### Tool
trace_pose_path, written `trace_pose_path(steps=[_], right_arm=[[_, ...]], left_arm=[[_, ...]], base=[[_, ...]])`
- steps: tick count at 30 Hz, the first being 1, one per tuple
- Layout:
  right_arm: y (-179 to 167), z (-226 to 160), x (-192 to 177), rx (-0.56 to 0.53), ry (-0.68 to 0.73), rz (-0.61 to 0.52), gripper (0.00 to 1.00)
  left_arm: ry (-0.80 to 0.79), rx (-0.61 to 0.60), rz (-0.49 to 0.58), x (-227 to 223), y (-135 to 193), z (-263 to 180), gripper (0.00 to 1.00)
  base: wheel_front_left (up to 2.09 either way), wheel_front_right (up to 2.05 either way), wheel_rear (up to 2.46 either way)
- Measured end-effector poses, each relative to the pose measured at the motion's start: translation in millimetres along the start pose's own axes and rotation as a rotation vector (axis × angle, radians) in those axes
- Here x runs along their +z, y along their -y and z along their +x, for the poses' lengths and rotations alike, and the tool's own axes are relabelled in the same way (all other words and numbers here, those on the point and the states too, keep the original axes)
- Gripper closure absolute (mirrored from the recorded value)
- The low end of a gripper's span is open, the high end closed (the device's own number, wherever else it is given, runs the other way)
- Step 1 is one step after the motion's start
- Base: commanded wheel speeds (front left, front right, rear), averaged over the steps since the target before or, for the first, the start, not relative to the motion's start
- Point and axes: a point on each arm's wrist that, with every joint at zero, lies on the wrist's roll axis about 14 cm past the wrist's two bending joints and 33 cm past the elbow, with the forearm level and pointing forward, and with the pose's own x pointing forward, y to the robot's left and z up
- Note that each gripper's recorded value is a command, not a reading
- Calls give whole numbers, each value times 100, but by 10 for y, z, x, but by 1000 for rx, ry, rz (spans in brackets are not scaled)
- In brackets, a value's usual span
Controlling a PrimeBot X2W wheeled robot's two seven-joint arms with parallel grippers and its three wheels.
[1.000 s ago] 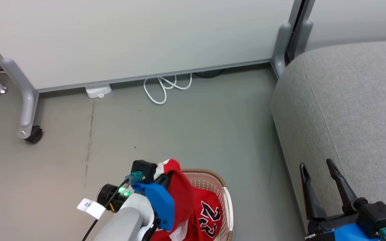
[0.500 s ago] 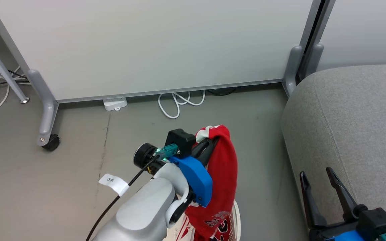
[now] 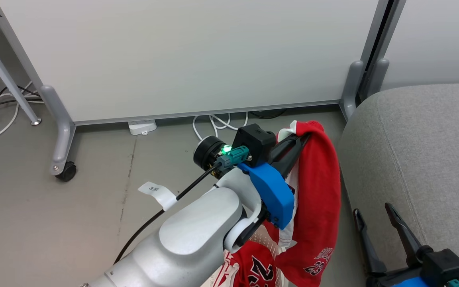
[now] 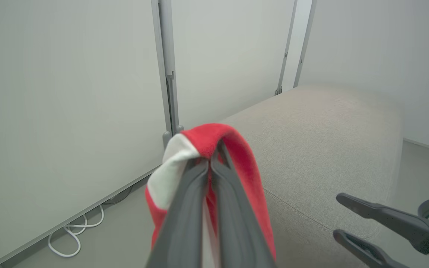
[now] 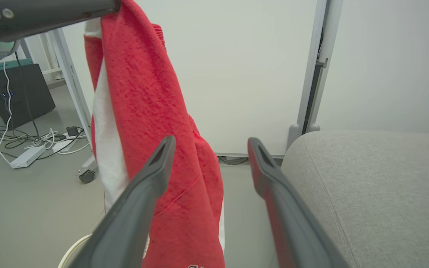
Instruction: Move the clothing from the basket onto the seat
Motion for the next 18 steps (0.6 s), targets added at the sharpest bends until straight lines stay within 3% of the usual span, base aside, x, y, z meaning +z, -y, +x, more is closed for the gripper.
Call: trace_pose_path(steps=[18], right_arm=[[-163, 143, -98, 56, -60, -19, 0]], left_arm=[[18, -21, -43, 7, 105, 102, 100]], base=[[0, 0, 0]])
